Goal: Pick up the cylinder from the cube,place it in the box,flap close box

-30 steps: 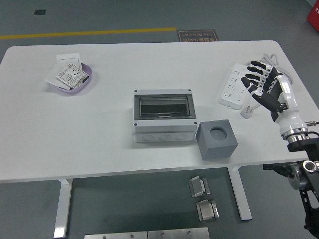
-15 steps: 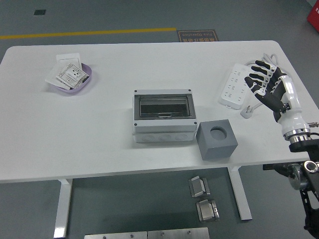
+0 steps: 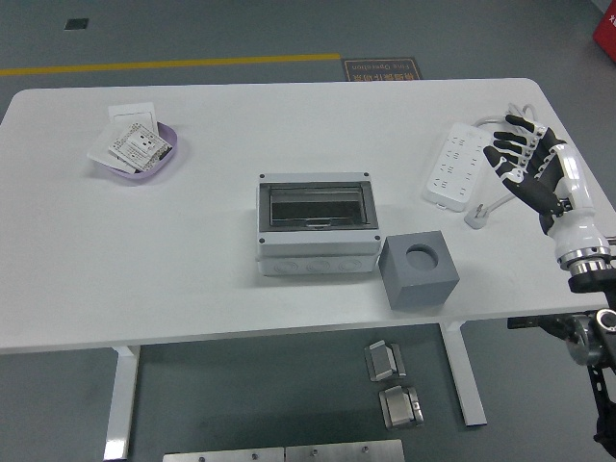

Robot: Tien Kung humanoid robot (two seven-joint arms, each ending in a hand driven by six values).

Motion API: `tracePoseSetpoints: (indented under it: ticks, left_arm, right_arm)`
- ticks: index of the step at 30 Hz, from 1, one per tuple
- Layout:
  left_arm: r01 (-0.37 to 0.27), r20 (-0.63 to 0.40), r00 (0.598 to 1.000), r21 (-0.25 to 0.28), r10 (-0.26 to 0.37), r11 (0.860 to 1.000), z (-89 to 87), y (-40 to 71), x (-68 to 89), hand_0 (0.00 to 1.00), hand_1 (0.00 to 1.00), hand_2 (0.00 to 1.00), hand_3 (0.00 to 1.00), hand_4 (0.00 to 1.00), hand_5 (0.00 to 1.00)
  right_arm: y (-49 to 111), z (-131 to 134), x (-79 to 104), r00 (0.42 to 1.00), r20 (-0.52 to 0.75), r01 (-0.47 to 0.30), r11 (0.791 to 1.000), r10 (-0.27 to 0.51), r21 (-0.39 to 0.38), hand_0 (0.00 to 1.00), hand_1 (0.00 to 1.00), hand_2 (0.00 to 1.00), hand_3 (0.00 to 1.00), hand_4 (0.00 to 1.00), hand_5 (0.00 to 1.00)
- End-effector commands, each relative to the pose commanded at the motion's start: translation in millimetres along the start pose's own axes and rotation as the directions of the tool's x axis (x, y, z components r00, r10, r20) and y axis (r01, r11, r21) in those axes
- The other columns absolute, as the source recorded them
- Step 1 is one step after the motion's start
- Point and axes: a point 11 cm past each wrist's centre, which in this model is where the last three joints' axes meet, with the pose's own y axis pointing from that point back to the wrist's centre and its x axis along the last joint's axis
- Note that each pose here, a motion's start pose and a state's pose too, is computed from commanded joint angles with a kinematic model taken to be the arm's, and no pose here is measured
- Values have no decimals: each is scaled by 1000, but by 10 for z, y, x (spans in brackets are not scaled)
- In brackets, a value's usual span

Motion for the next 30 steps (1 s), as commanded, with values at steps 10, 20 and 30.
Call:
tracePoseSetpoints:
  ticks: [10, 20, 30]
  left_arm:
    - [-7, 3, 1000, 13, 7, 1000, -55, -7, 8, 638, 616, 572, 599, 668, 283]
    - [0, 6, 1000, 3, 0, 1000, -17, -3, -49, 637, 617, 572, 598, 668, 284]
    - [21, 31, 999, 14, -21, 1000, -67, -10, -160, 638, 616, 572, 598, 668, 284]
  right_arm:
    - [-116, 42, 208, 1000, -25, -17, 1000, 17, -15, 699, 693, 683, 743, 835, 269]
    - [-286, -60, 480, 997, -66, -27, 1000, 27, -4, 706, 691, 689, 740, 834, 283]
    - [-340, -109, 587, 996, -82, -34, 999, 34, 3, 713, 691, 691, 737, 826, 349]
